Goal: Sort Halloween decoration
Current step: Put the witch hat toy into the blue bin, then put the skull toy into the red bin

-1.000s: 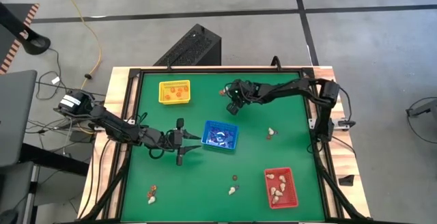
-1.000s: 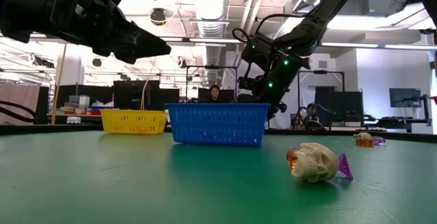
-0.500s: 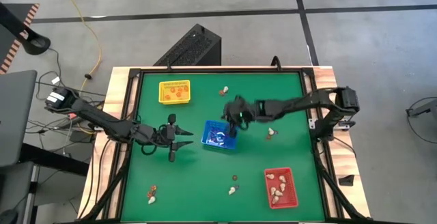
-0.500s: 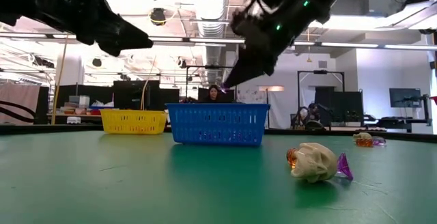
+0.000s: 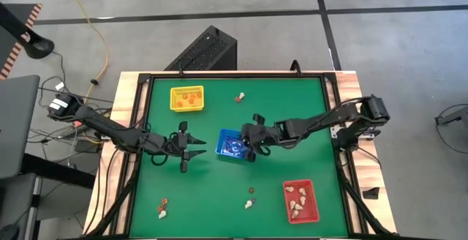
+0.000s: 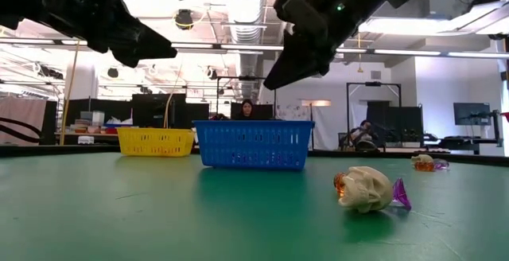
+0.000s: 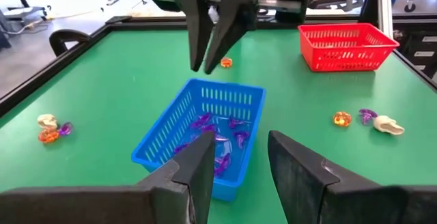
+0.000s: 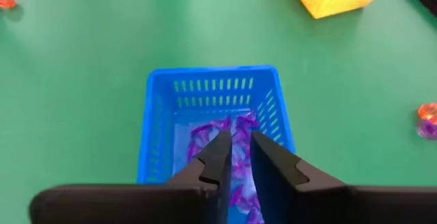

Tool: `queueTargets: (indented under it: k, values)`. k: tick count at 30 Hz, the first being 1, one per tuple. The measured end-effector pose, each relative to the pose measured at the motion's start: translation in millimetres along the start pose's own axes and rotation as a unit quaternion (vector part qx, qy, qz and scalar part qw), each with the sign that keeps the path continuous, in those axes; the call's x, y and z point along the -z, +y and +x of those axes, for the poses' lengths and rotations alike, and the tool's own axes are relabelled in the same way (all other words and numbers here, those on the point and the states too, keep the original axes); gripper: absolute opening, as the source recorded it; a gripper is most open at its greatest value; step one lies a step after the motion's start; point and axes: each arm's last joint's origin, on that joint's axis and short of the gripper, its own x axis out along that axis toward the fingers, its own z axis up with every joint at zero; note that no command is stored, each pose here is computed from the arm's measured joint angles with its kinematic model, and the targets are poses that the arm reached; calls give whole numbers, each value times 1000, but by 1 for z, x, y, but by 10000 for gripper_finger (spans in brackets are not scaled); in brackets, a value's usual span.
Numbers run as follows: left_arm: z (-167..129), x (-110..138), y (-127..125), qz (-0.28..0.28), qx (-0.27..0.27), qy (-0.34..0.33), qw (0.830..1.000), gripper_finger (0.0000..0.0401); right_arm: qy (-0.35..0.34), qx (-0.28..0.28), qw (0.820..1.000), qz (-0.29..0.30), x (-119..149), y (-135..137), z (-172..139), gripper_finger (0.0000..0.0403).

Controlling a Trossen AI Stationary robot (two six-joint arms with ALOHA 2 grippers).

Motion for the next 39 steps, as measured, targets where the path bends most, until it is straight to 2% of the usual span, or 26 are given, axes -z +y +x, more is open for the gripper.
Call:
queueTargets:
  k: [4,8,12,15,20,24,30,36,39]
  values:
    - [0,0,0,0,0,1,1000,128,22,-1,1000,7,-1,-5,-14,115]
    - [0,0,0,1,2,2,1000,128,97,-17,994,53,8,-6,-42,133]
    - [0,1,-1,2,8,3,1000,128,192,16,976,106,26,-7,-72,149]
    - [0,1,-1,7,12,3,1000,128,253,64,954,148,41,-9,-82,163]
    - [0,0,-1,7,12,2,1000,128,287,119,927,209,64,-15,-76,195]
    - [0,0,-1,4,12,1,1000,128,317,169,901,244,81,-30,-65,221]
    - [0,0,-1,-1,13,1,1000,128,332,205,879,274,96,-55,-57,236]
    - [0,0,-1,-1,13,2,1000,128,335,212,871,289,111,-66,-51,233]
    - [0,0,-1,2,13,2,1000,128,327,207,873,295,118,-68,-48,233]
